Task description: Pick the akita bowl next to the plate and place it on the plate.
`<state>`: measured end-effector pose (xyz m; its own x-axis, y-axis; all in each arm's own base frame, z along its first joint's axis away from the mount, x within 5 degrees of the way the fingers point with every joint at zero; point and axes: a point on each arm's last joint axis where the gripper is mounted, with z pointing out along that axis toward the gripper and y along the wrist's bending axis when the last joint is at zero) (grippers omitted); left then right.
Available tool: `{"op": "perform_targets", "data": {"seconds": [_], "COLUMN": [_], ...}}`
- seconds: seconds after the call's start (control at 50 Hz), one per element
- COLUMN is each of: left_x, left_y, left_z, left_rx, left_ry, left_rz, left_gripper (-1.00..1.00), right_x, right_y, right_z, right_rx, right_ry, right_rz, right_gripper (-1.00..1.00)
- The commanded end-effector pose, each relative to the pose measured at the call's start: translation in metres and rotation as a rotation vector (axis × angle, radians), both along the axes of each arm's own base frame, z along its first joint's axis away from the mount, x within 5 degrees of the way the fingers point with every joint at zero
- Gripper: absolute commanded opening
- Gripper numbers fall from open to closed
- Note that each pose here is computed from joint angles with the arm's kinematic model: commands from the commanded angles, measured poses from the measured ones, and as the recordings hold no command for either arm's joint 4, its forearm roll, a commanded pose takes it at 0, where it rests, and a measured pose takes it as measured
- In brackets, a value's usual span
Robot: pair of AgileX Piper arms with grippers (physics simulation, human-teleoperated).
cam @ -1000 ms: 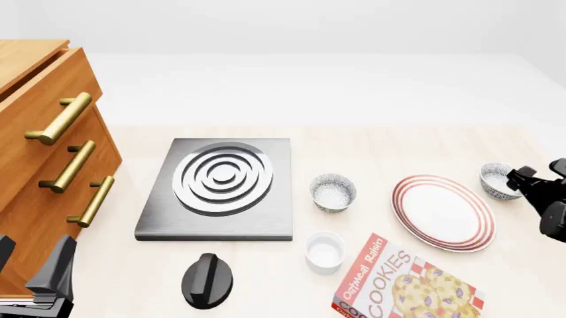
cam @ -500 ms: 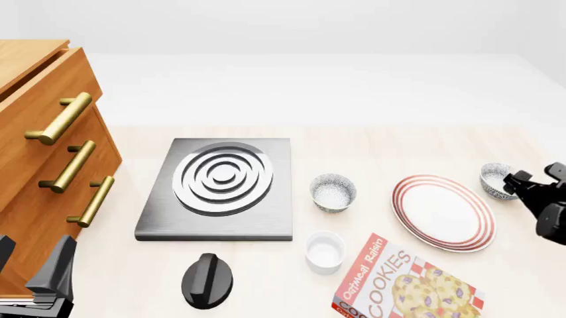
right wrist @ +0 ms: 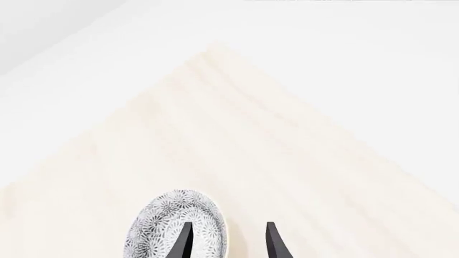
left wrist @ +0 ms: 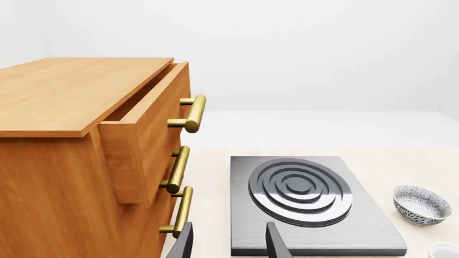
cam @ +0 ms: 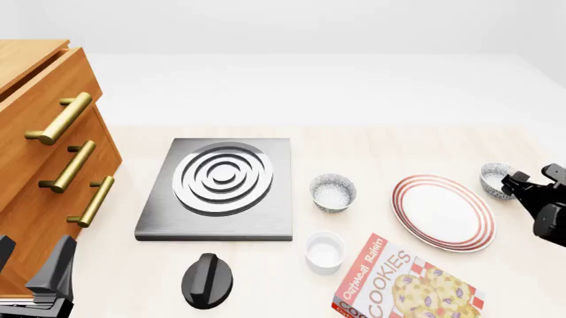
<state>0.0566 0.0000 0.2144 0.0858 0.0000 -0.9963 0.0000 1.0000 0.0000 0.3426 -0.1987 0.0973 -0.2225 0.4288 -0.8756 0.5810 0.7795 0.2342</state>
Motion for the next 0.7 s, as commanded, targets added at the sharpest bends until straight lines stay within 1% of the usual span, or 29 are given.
{"op": "perform_targets", "data": {"seconds": [0.02, 0.2, 0.22, 0.54, 0.7], "left_x": [0.0, 0.0, 0.0, 0.0, 0.0], "left_y": [0.0, 0.0, 0.0, 0.0, 0.0], "left_z": [0.0, 0.0, 0.0, 0.0, 0.0], "left_rx": [0.0, 0.0, 0.0, 0.0, 0.0], "left_ry": [0.0, 0.0, 0.0, 0.0, 0.0], "left_rz": [0.0, 0.0, 0.0, 0.0, 0.0], "left_gripper": [1.0, 1.0, 1.0, 1.0, 1.0], "right_x": [0.0, 0.0, 0.0, 0.001, 0.002], "right_y": [0.001, 0.003, 0.003, 0.006, 0.009], "right_z": [-0.012, -0.014, -0.014, -0.012, -0.003], "right_rx": [0.005, 0.001, 0.0, 0.006, 0.016], "right_ry": [0.028, 0.034, 0.035, 0.031, 0.018], "right_rz": [0.009, 0.017, 0.017, 0.02, 0.023], "right_gripper": [1.0, 1.0, -1.0, -1.0, -1.0]}}
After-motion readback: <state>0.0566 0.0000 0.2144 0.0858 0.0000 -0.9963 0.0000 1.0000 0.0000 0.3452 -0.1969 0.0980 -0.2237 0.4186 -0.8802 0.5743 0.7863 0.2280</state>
